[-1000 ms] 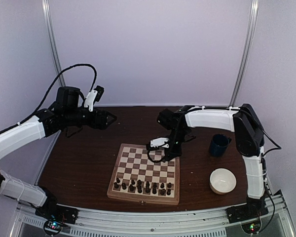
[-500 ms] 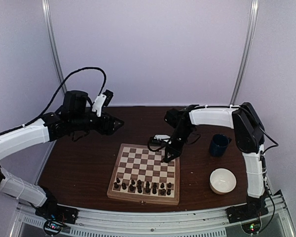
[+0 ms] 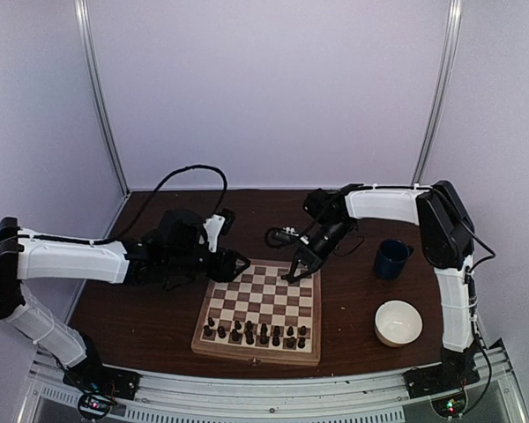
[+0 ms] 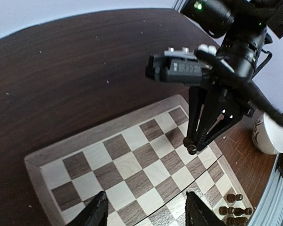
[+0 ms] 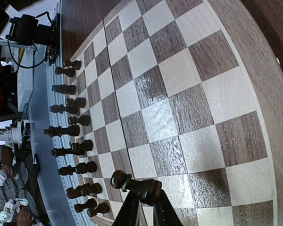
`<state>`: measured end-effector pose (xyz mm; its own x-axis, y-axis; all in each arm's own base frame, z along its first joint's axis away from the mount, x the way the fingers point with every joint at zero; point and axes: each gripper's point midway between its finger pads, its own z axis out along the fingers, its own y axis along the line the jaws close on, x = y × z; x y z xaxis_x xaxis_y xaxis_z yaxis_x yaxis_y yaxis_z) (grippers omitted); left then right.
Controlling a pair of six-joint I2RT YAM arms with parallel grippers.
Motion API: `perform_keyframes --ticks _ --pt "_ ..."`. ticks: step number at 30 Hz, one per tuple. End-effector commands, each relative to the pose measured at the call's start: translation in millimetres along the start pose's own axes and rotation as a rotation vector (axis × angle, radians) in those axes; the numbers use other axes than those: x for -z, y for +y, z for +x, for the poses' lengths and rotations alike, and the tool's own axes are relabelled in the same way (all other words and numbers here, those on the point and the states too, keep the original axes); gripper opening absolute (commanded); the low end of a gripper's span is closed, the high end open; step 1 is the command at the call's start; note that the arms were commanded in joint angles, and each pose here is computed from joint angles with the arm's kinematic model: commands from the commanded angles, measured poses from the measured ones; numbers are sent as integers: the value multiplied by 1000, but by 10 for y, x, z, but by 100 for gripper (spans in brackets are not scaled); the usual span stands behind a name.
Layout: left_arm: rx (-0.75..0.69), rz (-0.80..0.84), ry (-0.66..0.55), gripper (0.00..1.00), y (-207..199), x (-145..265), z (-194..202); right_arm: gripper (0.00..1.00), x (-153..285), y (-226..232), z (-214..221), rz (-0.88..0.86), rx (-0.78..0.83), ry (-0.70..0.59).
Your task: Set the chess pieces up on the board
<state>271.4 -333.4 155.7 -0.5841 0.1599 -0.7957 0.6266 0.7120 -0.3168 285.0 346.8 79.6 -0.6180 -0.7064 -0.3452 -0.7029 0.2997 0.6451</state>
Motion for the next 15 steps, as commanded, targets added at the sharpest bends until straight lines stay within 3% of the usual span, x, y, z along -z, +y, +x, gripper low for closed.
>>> perform_keyframes --ticks 1,15 --pt "113 82 -120 55 -275 -181 -265 12 137 225 -187 -51 19 -73" --pt "324 131 -23 41 -449 -730 -146 12 232 314 -273 -41 20 -118"
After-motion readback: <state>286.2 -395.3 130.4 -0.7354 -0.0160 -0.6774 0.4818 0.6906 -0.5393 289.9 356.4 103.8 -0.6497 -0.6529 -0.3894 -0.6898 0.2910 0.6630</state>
